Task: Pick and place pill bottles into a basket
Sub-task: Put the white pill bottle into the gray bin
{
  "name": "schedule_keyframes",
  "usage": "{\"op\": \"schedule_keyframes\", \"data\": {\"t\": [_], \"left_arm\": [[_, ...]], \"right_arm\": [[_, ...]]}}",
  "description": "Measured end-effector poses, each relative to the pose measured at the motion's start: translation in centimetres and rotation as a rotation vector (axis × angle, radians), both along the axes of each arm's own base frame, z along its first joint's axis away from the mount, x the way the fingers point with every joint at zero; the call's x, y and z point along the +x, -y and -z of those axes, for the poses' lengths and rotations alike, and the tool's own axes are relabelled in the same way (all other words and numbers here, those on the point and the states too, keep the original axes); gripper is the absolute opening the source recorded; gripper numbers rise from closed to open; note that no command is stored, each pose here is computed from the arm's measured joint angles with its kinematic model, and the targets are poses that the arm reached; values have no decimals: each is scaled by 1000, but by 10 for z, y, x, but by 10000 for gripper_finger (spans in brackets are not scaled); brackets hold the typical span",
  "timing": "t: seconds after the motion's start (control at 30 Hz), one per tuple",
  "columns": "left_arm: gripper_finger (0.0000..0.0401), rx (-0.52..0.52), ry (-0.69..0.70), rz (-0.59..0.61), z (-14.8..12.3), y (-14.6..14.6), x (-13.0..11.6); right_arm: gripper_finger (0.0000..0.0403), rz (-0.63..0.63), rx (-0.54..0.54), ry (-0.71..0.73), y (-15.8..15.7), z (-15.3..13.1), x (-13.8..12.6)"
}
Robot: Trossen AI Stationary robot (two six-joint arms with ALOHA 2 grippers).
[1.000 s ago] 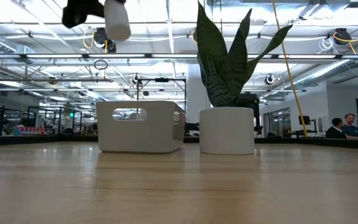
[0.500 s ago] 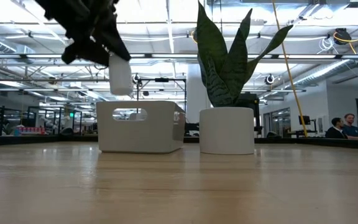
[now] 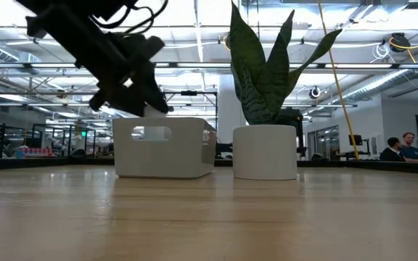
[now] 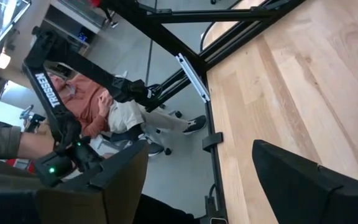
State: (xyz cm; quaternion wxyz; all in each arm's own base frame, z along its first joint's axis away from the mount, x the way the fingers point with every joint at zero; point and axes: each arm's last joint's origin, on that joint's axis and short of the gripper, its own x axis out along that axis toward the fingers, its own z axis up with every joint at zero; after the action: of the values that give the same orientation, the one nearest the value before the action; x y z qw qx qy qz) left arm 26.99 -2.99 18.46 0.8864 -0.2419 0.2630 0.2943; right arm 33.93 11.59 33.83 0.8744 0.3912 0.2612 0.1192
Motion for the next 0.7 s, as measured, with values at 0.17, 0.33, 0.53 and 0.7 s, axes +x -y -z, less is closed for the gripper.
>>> {"op": "schedule_keyframes", "data": {"t": [0.17,0.33,0.53,0.7], "left_arm": [[167,13,-11,25,14,-3,12],[167,-5,-56,16,28,-7,15],[187,20,-62,4,29,-11,16],[205,10,-55,17,28,-12,17]], "right_arm": [[279,0,0,0,0,0,0],[279,0,0,0,0,0,0],[279,-3,-6,0,0,0,0],[279,-9,-26,11,1,0,0]]}}
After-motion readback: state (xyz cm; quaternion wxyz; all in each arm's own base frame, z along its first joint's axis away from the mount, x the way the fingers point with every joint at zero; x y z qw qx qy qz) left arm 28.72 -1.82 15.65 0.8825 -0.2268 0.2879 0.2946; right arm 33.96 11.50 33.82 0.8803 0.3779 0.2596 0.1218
